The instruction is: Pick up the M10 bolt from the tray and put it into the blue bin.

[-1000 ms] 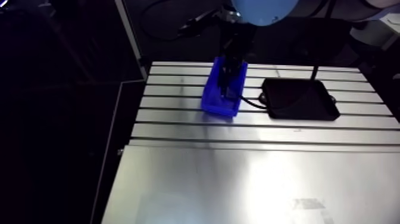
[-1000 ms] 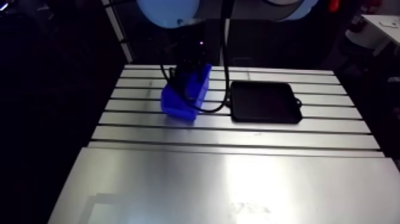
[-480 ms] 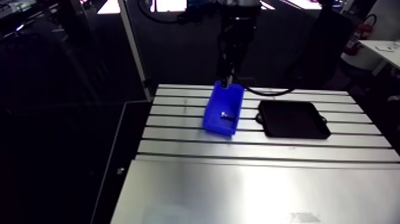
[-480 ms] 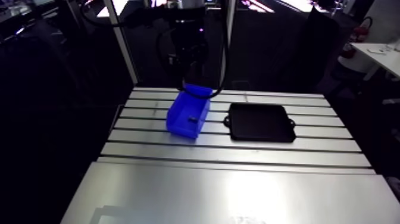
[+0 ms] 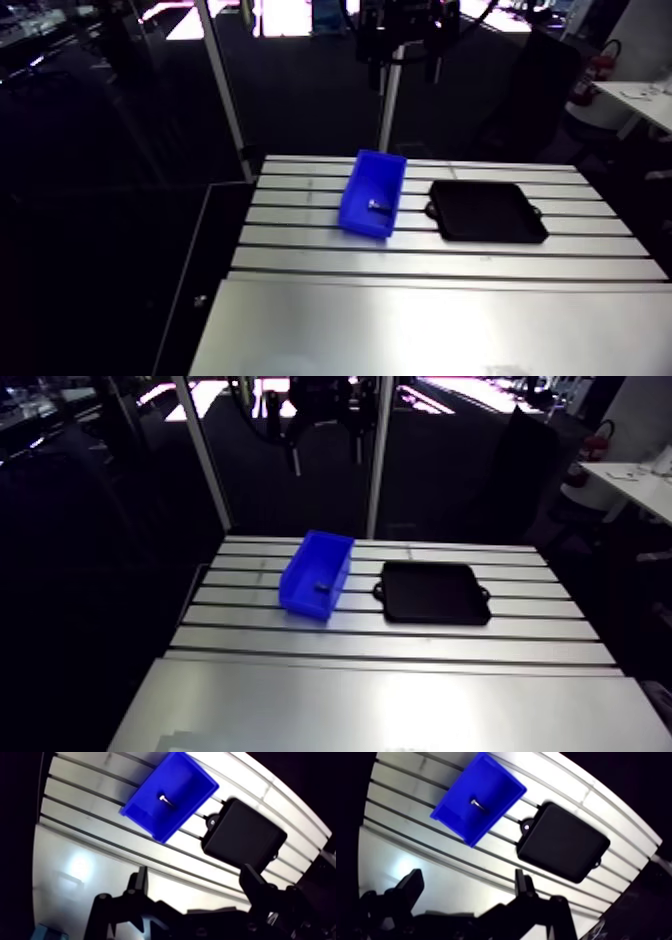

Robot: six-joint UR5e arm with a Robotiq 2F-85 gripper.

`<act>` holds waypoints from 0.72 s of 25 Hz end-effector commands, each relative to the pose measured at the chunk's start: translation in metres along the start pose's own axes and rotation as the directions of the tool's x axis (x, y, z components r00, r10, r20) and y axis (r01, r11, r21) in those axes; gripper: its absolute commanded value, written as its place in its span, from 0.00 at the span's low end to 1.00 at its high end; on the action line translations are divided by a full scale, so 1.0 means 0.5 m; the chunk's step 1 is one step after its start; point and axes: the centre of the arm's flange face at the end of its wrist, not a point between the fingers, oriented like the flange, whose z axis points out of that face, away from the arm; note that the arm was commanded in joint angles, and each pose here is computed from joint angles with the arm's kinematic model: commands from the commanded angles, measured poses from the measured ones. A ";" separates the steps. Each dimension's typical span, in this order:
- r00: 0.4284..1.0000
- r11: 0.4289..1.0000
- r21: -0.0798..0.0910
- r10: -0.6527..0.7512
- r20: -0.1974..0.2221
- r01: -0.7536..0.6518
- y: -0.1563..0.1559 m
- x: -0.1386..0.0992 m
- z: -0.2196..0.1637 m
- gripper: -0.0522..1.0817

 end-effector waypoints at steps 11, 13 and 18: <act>0.867 0.868 -0.015 0.494 -0.065 -0.496 0.033 -0.087 -0.215 0.07; 0.866 0.868 -0.012 0.495 -0.066 -0.497 0.029 -0.091 -0.220 0.07; 0.866 0.867 -0.009 0.496 -0.060 -0.498 0.021 -0.110 -0.227 0.07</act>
